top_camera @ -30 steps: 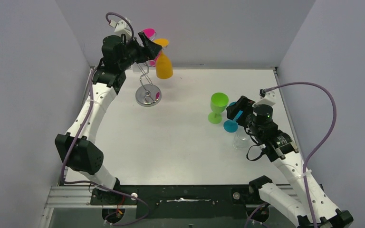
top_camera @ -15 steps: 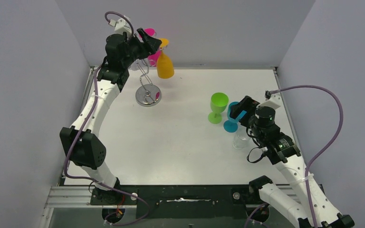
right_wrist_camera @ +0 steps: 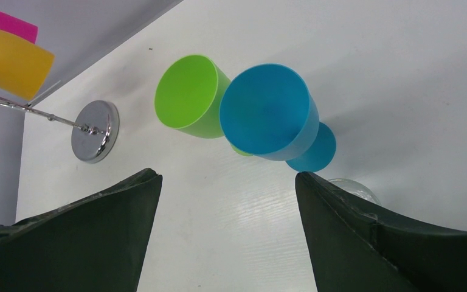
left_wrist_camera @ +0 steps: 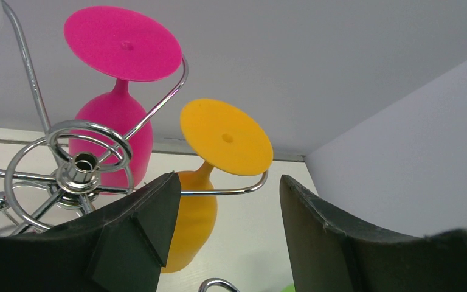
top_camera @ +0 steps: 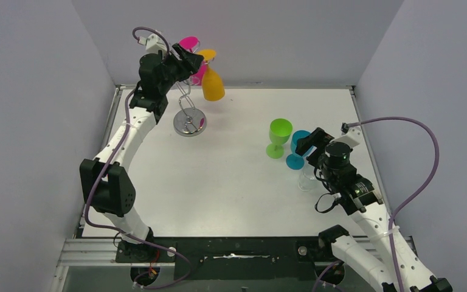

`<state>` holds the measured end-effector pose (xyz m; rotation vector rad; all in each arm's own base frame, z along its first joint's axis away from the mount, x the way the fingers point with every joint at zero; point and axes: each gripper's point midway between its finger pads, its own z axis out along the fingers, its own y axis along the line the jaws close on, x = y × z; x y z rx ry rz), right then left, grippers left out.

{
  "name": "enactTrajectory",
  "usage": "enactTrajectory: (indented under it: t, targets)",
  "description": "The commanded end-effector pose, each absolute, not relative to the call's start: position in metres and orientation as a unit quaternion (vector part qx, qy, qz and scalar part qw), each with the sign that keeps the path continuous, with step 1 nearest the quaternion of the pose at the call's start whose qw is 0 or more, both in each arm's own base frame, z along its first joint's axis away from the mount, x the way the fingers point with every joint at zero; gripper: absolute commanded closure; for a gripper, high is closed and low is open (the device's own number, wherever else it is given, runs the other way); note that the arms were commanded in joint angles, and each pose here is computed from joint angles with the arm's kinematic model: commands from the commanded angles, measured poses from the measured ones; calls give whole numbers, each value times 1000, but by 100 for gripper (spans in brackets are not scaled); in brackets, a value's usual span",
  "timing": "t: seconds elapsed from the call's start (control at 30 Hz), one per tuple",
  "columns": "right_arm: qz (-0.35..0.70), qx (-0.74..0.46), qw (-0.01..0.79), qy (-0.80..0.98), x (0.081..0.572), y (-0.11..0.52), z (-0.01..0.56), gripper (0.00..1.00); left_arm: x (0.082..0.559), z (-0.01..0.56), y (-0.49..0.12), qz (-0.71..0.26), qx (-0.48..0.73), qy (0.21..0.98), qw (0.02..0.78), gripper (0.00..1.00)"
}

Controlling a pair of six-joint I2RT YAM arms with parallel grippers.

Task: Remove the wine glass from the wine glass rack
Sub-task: Pick up the wine glass from the wine rack.

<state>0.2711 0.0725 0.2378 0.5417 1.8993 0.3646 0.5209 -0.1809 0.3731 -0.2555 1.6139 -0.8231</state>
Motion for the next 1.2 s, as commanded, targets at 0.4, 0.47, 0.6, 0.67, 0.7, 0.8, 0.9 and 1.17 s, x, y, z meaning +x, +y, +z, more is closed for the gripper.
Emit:
enactTrajectory:
  t: [0.4,0.47,0.6,0.67,0.7,0.8,0.9,1.17]
  targets:
    - [155,268,514,800,279,74,223,17,539,367,-200,-379,-109,727,563,48]
    - [152,269,508,804,280,75,221,16,538,365,-201,-383,-106,730,556,48]
    - [151,269,502,808,279,76,218,16,538,368,-205,-396,-107,728,549,52]
    - [153,269,502,808,280,77,219,16,537,373,-208,-407,-103,723,549,54]
    - [153,269,503,807,280,77,219,16,537,376,-210,-411,-103,721,548,54]
    - [158,265,507,805,280,78,221,16,538,380,-212,-423,-108,717,543,54]
    - [166,261,512,802,283,81,222,16,539,381,-213,-433,-117,711,542,57]
    - [176,242,507,808,283,88,221,15,543,390,-214,-457,-139,691,543,64]
